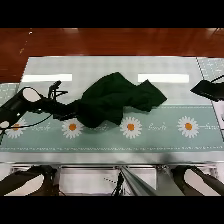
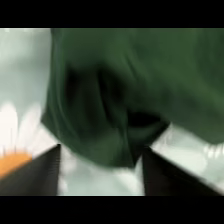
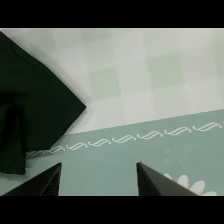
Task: Fold the shirts.
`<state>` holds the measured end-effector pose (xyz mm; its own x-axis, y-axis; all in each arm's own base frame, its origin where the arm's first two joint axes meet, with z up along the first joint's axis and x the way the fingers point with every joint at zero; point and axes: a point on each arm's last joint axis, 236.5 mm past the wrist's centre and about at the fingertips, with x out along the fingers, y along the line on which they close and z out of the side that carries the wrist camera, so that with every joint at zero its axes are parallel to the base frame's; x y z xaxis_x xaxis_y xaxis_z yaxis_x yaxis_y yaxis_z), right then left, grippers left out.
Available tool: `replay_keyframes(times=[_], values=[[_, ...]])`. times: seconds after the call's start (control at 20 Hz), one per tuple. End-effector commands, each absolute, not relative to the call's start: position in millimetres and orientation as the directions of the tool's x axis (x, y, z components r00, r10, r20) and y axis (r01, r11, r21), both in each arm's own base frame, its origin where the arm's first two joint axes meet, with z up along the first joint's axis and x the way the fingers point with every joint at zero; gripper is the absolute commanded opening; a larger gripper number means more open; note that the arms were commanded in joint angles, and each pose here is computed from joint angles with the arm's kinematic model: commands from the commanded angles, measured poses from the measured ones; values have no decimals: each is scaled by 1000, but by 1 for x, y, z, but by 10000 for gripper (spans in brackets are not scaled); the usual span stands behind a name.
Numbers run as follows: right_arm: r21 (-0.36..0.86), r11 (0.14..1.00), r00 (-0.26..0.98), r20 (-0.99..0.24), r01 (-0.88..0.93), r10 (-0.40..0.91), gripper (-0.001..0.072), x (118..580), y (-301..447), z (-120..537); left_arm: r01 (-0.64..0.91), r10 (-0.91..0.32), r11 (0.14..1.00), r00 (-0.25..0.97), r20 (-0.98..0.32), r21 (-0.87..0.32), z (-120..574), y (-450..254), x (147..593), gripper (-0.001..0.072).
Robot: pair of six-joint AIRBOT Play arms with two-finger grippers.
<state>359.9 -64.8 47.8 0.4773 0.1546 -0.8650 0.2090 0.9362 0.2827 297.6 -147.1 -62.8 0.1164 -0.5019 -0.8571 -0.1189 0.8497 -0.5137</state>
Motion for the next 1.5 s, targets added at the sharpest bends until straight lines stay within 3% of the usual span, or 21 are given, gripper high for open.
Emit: replay_keyframes(times=[0.0,0.05,0.3,0.35,0.4,0.65,0.85,1.1,1.45], values=[[329,919,483,-854,216,192,539,365,-59,42,-176,-490,841,153,-858,-512,-87,-145,317,219],[332,918,485,-853,217,194,539,366,-58,42,-184,-490,841,140,-860,-509,-92,-145,315,180],[335,915,474,-858,223,198,539,368,-59,36,-208,-484,846,88,-871,-491,-113,-141,310,175],[337,914,470,-859,225,201,539,368,-59,34,-201,-487,846,81,-870,-493,-114,-142,309,26],[336,915,468,-860,225,201,539,368,-59,33,-193,-492,846,76,-867,-497,-113,-143,308,16],[340,910,418,-882,239,220,539,366,-59,15,-113,-517,848,41,-855,-519,-99,-149,301,16],[545,803,375,-815,240,441,606,383,-18,-14,-76,-527,845,54,-848,-529,-85,-151,300,16],[628,697,402,-771,347,494,602,411,-12,-52,-47,-532,842,98,-841,-538,-68,-152,304,16],[567,767,218,-823,300,524,593,399,48,-113,-37,-533,841,113,-838,-540,-62,-152,306,17]])
